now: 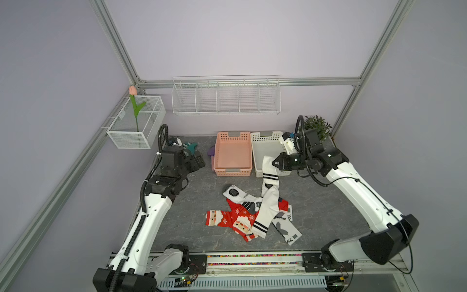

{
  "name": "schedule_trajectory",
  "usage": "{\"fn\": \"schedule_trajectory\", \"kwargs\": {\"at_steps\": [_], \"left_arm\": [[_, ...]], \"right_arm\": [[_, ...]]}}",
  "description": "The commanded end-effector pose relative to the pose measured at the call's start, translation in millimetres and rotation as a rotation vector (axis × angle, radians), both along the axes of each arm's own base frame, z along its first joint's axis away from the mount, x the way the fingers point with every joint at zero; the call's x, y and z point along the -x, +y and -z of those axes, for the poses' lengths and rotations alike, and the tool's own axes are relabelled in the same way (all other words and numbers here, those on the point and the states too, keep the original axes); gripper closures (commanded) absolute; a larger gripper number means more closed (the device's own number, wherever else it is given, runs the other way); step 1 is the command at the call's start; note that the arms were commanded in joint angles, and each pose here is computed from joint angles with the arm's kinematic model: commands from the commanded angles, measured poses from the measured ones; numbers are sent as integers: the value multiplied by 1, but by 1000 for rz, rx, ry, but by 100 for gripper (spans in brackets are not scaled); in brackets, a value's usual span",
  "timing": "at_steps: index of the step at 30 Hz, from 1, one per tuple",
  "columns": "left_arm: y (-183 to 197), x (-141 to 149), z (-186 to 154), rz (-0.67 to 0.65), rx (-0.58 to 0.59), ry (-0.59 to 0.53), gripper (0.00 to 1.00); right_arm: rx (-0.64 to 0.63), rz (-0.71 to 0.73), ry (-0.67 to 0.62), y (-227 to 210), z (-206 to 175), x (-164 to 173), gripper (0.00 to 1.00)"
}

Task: Sort the socks into the basket by color
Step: Pick up the sock at the center of the board, then place the sock in the bin.

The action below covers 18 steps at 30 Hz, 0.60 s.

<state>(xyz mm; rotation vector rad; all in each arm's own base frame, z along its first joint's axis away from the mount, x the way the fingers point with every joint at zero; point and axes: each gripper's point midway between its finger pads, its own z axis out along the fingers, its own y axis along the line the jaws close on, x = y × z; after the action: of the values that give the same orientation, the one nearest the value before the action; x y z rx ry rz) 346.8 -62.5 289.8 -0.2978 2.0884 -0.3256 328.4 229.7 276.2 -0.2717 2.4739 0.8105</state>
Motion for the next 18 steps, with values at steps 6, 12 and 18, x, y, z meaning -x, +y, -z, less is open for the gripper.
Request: {"fn": "schedule_trajectory", "kwargs": {"at_steps": [6, 12, 18], "left_arm": [[0, 2, -1, 1, 3, -13, 0], [-1, 2, -1, 3, 7, -13, 0], [-3, 3, -1, 14, 16, -13, 0]], "right_arm": [[-42, -4, -59, 2, 11, -75, 93], [-66, 13, -60, 9, 26, -114, 93], [-78, 41, -31, 15, 56, -146, 93]]}}
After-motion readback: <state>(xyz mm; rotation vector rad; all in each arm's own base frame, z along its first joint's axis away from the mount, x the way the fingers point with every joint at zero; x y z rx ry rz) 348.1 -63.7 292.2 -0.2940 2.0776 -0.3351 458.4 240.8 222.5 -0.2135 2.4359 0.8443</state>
